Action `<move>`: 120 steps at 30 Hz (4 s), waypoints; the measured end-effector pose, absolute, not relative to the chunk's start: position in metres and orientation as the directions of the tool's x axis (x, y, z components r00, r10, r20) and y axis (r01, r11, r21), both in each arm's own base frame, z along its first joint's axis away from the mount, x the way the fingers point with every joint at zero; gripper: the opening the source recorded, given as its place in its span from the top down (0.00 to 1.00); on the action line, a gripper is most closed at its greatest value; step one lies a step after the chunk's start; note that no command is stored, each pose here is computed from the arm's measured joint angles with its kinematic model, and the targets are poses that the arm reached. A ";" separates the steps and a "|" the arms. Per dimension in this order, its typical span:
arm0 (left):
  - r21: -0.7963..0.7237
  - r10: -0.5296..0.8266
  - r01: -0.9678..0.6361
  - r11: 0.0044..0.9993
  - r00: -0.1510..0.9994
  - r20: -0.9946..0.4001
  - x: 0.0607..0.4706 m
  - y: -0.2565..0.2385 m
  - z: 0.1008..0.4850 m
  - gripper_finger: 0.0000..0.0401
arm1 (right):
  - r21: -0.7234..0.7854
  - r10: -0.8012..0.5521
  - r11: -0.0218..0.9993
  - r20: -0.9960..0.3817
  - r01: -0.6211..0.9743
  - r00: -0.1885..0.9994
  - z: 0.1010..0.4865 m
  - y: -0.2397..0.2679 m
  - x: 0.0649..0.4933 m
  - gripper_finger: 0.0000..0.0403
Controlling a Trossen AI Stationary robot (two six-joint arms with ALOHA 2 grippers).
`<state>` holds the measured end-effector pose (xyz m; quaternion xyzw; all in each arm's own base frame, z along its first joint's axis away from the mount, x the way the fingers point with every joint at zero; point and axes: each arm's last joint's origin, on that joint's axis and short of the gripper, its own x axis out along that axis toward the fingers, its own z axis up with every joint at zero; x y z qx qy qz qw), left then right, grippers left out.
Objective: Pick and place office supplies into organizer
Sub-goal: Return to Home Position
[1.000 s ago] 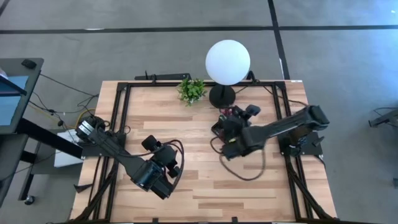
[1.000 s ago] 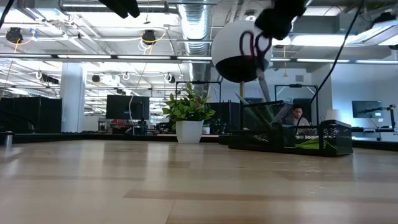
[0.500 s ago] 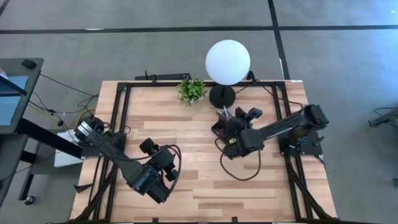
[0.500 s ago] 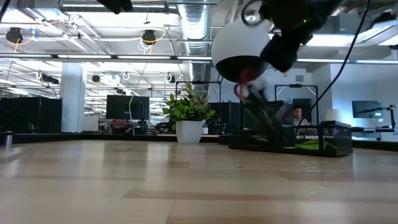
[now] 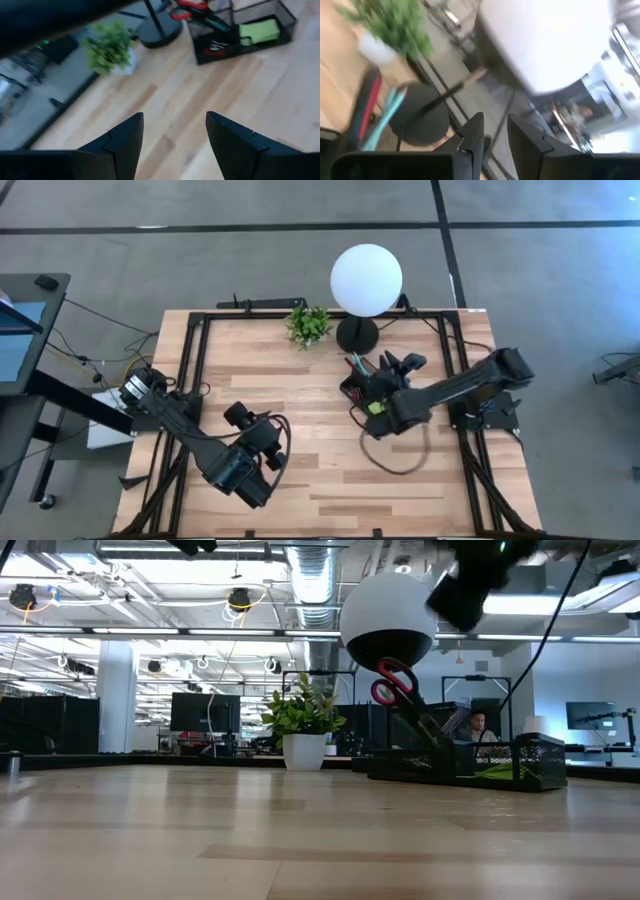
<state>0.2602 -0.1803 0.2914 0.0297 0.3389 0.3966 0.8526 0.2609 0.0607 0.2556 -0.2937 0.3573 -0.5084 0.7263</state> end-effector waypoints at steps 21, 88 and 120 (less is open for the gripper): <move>0.219 0.477 -0.424 0.879 0.760 -0.441 0.135 -0.114 0.411 0.47 | -0.090 -0.348 0.932 -0.486 0.350 0.802 0.409 0.048 0.074 0.80; -0.005 -0.122 0.127 0.992 0.961 0.250 0.128 -0.025 0.192 0.47 | -0.017 -0.017 1.000 0.039 0.018 0.999 0.170 0.023 0.094 0.80; -0.158 -0.121 0.054 0.986 0.886 -0.448 0.118 -0.025 0.125 0.47 | -0.017 -0.014 1.000 0.023 0.015 1.000 0.169 0.024 0.095 0.80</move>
